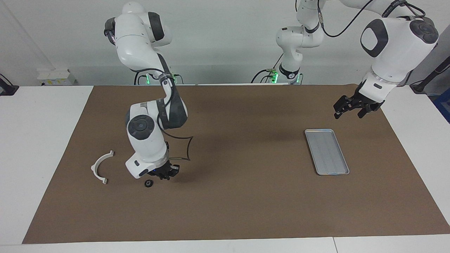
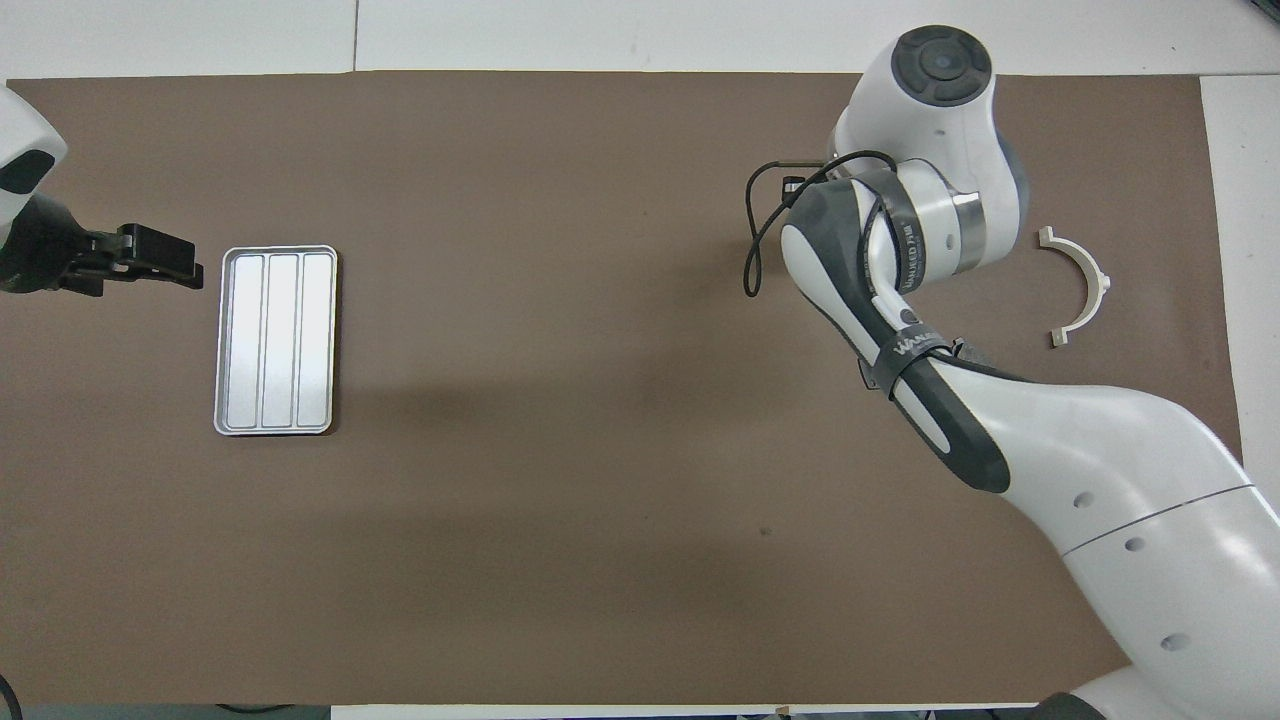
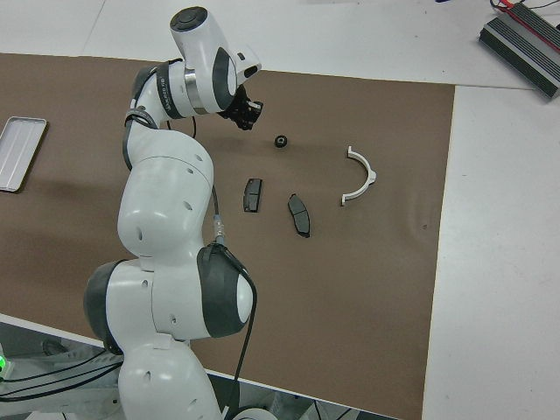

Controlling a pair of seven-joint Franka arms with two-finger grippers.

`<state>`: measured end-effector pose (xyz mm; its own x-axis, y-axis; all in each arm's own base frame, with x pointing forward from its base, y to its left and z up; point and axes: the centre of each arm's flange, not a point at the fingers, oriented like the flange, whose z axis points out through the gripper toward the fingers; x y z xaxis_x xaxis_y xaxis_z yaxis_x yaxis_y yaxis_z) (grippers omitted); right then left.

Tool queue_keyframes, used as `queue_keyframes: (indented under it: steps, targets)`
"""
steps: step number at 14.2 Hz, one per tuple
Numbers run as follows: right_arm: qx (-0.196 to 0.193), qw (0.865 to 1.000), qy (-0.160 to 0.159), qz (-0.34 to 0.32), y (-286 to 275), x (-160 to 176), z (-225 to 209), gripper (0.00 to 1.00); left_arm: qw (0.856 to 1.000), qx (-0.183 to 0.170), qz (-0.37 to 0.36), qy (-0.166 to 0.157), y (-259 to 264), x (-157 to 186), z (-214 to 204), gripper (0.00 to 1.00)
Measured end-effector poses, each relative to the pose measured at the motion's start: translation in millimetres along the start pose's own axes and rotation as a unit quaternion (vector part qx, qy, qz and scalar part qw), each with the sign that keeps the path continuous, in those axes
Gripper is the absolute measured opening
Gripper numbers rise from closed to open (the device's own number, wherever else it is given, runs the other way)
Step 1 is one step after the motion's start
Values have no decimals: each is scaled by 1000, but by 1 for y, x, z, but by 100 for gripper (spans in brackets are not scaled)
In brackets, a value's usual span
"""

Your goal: Place bearing gear from tray to pile

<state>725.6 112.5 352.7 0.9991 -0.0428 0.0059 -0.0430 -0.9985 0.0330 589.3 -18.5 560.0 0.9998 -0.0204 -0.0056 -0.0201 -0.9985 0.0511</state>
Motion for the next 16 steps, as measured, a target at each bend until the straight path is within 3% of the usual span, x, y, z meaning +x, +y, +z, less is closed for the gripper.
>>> queue_keyframes:
  steps: [3,8,16]
  targets:
    - [-2,1000,-16,-27,55,4,15,24,1000,0,0,-1,0,0,0,100]
    - [-4,999,-37,-29,95,-1,36,24,1000,0,0,0,0,0,0,100]
    - [-16,999,-22,-30,131,4,60,24,1000,-1,-2,-1,-3,-11,-4,100]
